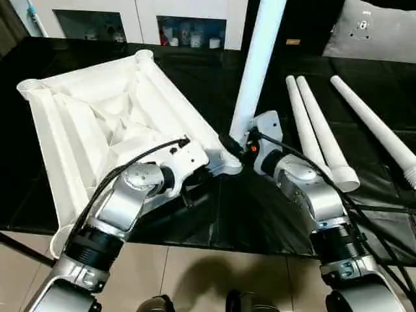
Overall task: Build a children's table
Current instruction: Rotate leg to tighten
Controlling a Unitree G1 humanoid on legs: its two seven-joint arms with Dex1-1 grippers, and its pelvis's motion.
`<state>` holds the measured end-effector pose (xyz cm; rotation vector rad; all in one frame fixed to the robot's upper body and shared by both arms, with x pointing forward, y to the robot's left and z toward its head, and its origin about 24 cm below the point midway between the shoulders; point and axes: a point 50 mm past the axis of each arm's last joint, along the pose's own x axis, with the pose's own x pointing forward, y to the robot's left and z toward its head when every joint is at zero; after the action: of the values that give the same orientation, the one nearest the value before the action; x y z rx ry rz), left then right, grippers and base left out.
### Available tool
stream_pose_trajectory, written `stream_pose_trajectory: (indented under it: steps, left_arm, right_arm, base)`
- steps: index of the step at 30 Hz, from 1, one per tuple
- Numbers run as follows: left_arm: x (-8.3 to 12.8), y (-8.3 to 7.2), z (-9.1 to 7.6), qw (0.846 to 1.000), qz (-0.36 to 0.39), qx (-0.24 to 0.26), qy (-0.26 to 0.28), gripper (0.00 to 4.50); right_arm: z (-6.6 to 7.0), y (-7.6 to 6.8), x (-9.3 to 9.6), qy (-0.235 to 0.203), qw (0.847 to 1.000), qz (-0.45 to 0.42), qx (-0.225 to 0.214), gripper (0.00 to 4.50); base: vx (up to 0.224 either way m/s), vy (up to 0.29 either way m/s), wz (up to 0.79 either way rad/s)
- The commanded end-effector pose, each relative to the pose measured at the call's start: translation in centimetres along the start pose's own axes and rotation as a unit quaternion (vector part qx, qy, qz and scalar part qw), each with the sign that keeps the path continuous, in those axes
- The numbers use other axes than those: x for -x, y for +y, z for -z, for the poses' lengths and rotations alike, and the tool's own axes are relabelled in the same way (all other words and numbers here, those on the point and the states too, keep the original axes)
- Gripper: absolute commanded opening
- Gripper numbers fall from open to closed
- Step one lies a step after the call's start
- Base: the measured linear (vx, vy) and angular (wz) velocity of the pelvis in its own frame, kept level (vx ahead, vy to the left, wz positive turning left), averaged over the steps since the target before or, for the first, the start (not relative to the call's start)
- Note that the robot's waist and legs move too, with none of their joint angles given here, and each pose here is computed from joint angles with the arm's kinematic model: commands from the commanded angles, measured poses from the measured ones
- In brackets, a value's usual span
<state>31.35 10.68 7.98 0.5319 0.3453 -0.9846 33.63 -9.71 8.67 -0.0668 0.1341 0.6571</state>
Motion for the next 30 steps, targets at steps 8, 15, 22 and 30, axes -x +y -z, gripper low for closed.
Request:
stream_pose_trajectory:
  steps: [8,15,22,30]
  left_arm:
    - [0.2,0.8,-0.3,0.998,-0.003,-0.056,0.018,0.00]
    - [0.7,1.4,0.4,0.997,0.010,-0.067,0.029,0.00]
    - [0.9,1.7,0.9,0.995,0.045,-0.087,0.035,0.00]
    - [1.2,1.5,1.5,0.985,0.108,-0.125,0.044,0.00]
  right_arm:
    - [5.6,-0.5,1.6,0.103,0.994,0.015,-0.033,3.04]
    - [5.0,-0.9,2.9,0.065,0.998,-0.013,-0.024,3.61]
    - [4.3,-2.0,5.0,0.037,0.998,-0.041,0.017,4.23]
    - [2.5,-3.3,7.2,-0.001,0.992,-0.120,0.040,4.49]
  base:
    - [0.000,0.000,0.00]
    - [0.000,0.000,0.00]
    - [0.000,0.000,0.00]
    - [0.000,0.000,0.00]
